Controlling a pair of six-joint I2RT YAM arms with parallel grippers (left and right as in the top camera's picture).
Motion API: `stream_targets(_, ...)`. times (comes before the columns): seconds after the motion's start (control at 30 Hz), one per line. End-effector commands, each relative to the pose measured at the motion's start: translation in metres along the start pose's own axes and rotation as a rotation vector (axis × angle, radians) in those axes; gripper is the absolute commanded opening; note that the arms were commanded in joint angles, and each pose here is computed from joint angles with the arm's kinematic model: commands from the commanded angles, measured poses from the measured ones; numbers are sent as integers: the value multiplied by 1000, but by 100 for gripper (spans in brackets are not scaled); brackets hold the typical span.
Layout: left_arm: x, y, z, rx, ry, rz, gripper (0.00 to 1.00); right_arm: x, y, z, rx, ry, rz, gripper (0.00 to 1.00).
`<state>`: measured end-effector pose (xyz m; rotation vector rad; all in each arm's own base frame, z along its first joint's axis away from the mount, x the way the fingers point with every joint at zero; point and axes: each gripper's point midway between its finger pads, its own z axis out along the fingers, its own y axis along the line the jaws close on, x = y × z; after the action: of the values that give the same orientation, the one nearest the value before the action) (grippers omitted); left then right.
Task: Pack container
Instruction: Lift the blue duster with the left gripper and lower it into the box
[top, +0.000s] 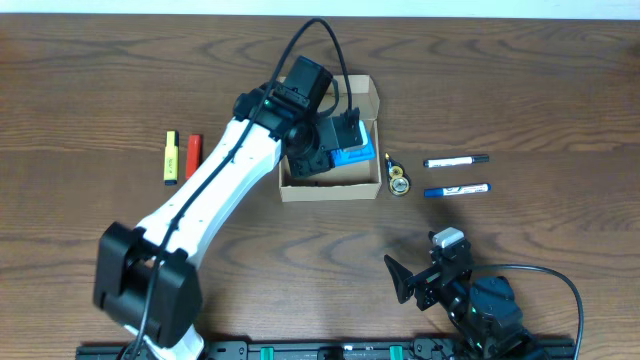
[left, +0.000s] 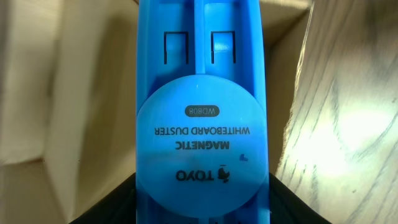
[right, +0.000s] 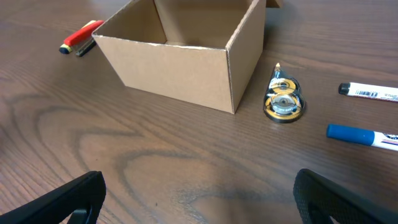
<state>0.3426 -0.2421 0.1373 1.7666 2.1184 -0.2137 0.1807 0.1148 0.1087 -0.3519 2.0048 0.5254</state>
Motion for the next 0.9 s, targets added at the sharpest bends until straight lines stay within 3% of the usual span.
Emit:
stream_targets(0.0,10,-3,23,64,32,91,23,1,1,0,-3,-1,-16,99)
stream_targets(0.5,33,1,49,127,75,74,28,0,-1,0,8,-4,-35,99)
stream_targets(0.57,33,1,49,128,75,73,36,0,-1,0,8,-4,-35,99)
stream_targets(0.63,33,1,49,129,75,71,51,0,-1,0,8,-4,-34,99)
stream_targets(0.87,31,-3,48,151,63,63,63,0,-1,0,7,-3,-34,99)
